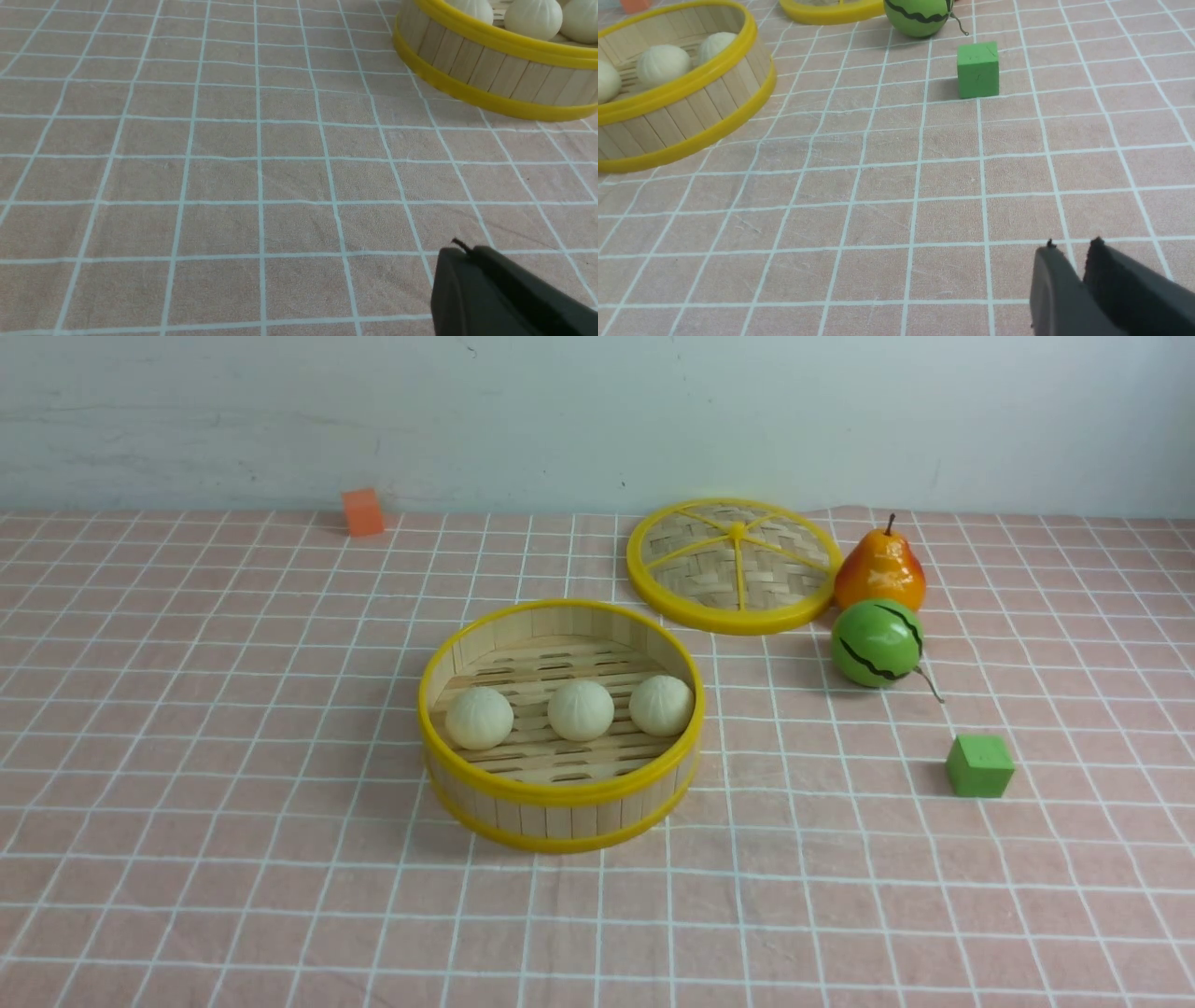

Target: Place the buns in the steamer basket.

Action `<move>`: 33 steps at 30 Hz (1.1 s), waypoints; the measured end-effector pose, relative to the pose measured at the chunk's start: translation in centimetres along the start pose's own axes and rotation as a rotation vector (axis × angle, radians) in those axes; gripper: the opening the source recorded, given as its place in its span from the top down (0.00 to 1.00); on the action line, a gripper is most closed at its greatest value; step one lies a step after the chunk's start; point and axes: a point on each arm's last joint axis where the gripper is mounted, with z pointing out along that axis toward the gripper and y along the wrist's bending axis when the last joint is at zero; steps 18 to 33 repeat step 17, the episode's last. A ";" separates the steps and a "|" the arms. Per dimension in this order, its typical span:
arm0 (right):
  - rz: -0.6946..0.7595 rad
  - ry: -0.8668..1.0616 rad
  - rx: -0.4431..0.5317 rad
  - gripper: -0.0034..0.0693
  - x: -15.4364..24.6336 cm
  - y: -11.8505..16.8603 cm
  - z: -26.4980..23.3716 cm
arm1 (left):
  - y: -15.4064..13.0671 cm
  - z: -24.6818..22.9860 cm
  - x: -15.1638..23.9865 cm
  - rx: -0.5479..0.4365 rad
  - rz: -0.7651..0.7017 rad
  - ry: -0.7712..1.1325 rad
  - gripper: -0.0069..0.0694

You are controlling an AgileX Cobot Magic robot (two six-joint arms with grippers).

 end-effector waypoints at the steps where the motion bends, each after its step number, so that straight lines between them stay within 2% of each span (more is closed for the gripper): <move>1: 0.000 0.000 0.000 0.81 0.0 0.0 0.0 | 0.0 0.0 0.0 0.000 0.000 0.000 0.92; 33: 0.000 0.000 0.000 0.79 0.0 0.0 0.0 | 0.0 0.0 0.0 0.000 0.000 0.000 0.92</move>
